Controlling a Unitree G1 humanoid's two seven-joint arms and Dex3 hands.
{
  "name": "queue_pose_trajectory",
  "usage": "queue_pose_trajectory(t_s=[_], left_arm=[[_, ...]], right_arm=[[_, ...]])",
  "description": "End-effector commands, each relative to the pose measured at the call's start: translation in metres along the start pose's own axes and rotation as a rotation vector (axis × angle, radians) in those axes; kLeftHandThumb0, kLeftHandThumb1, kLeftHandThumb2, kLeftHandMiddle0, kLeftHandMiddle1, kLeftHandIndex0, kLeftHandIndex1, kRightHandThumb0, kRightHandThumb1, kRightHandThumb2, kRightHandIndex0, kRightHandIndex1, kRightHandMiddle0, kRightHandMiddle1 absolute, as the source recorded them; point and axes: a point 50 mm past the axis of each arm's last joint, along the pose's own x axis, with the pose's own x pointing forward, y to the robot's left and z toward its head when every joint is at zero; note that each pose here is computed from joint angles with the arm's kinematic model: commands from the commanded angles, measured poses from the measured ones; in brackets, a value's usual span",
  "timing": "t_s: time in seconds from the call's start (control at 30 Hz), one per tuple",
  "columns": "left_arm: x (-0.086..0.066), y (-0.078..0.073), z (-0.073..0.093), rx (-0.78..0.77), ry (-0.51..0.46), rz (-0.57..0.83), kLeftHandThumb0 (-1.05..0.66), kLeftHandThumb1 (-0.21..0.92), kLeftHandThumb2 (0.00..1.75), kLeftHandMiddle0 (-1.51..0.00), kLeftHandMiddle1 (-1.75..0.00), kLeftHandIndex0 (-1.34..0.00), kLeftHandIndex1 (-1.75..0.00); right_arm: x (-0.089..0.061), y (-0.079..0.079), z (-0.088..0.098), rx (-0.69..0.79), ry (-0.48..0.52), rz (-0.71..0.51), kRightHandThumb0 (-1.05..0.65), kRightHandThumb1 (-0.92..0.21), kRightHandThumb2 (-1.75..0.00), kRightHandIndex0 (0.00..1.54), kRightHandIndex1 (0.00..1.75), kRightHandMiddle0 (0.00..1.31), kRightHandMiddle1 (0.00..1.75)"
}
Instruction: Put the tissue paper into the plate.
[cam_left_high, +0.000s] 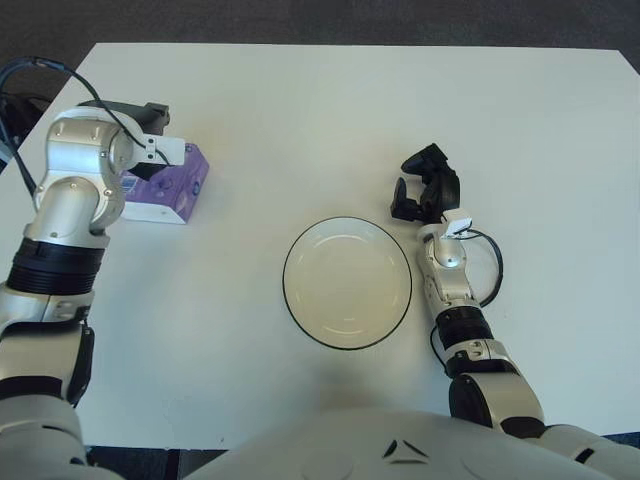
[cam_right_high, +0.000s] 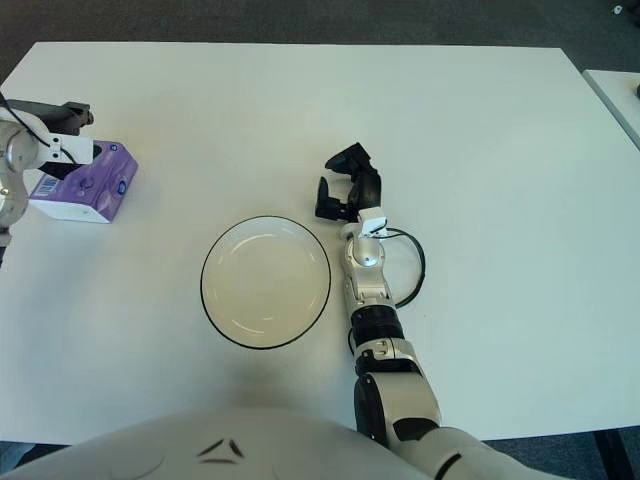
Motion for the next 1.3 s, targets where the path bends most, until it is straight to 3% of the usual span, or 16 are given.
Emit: queue_pose_trajectory(t_s=[0.0, 0.1, 0.23, 0.3, 0.43, 0.67, 1.07, 1.27], left_arm=[[-0.006, 0.002, -0.006, 0.053, 0.003, -0.047, -1.04, 0.92, 1.27, -0.58, -0.59, -0.03, -0.91], [-0.005, 0.001, -0.007, 0.063, 0.006, -0.083, -1.04, 0.92, 1.27, -0.59, -0.72, -0.03, -0.92], [-0.003, -0.003, -0.009, 0.064, 0.018, -0.118, -1.05, 0.92, 1.28, -0.56, -0.73, -0.03, -0.93], [-0.003, -0.006, -0.01, 0.061, 0.02, -0.129, -1.04, 0.92, 1.28, -0.56, -0.74, -0.04, -0.94], [-0.002, -0.009, -0.011, 0.056, 0.02, -0.141, -1.04, 0.92, 1.27, -0.55, -0.74, -0.06, -0.95], [-0.001, -0.013, -0.013, 0.046, 0.02, -0.166, -1.03, 0.92, 1.26, -0.53, -0.74, -0.05, -0.95], [-0.005, -0.016, -0.012, 0.007, -0.023, -0.185, -1.02, 0.92, 1.25, -0.45, -0.68, -0.03, -0.95], [0.001, -0.023, -0.012, -0.003, -0.039, -0.201, -1.02, 0.92, 1.26, -0.43, -0.66, -0.03, -0.95]], right_arm=[[-0.073, -0.02, -0.083, -0.042, 0.469, -0.065, -0.02, -0.17, -1.43, 0.75, 1.75, 0.6, 1.53], [-0.073, -0.02, -0.083, -0.041, 0.467, -0.063, -0.01, -0.17, -1.43, 0.74, 1.75, 0.6, 1.54], [-0.073, -0.021, -0.083, -0.043, 0.465, -0.062, -0.01, -0.17, -1.43, 0.75, 1.75, 0.6, 1.53], [-0.073, -0.021, -0.083, -0.044, 0.464, -0.06, -0.01, -0.21, -1.42, 0.63, 1.75, 0.57, 1.66], [-0.074, -0.022, -0.083, -0.047, 0.463, -0.059, -0.01, -0.24, -1.41, 0.57, 1.75, 0.55, 1.73], [-0.074, -0.023, -0.083, -0.057, 0.461, -0.058, -0.01, -0.17, -1.42, 0.73, 1.75, 0.6, 1.55], [-0.074, -0.023, -0.084, -0.078, 0.461, -0.058, -0.01, -0.17, -1.43, 0.75, 1.75, 0.6, 1.54], [-0.074, -0.022, -0.085, -0.084, 0.468, -0.064, -0.01, -0.16, -1.44, 0.75, 1.75, 0.58, 1.57]])
